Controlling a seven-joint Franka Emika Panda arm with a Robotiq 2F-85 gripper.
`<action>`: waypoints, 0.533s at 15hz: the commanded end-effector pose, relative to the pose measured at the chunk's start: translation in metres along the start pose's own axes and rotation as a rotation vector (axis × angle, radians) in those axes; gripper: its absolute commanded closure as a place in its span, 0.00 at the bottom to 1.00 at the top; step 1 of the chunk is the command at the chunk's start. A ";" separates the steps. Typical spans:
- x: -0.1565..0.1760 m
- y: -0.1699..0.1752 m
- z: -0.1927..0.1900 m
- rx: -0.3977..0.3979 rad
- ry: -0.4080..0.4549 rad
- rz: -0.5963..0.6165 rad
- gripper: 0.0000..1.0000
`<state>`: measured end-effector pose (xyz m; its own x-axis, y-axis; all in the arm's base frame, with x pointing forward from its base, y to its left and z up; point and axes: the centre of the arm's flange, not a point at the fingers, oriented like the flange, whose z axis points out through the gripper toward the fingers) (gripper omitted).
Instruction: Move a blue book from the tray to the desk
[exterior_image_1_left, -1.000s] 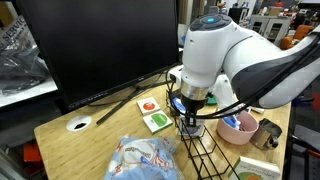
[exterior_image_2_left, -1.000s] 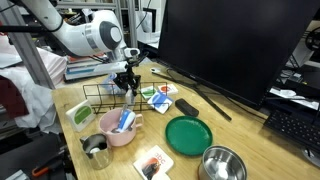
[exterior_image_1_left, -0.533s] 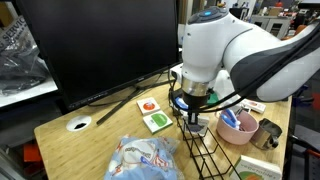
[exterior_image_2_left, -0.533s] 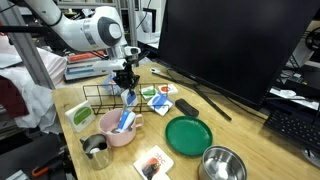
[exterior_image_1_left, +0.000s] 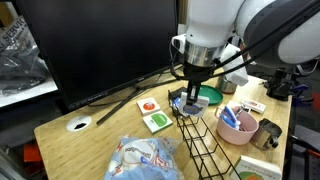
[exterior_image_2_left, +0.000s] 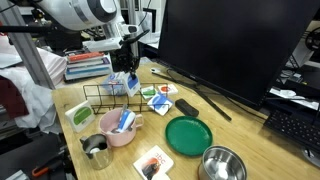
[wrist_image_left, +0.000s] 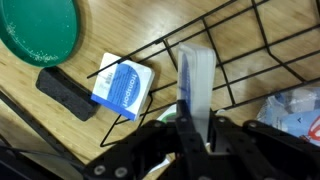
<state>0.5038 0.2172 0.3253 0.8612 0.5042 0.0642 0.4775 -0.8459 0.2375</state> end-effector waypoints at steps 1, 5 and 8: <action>-0.004 0.000 -0.042 0.034 0.048 0.001 0.96; -0.002 -0.023 -0.099 0.073 0.164 -0.051 0.96; -0.004 -0.047 -0.128 0.124 0.220 -0.118 0.96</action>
<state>0.4686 0.2706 0.4247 0.7887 0.5699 0.2306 0.5433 -0.8216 0.1725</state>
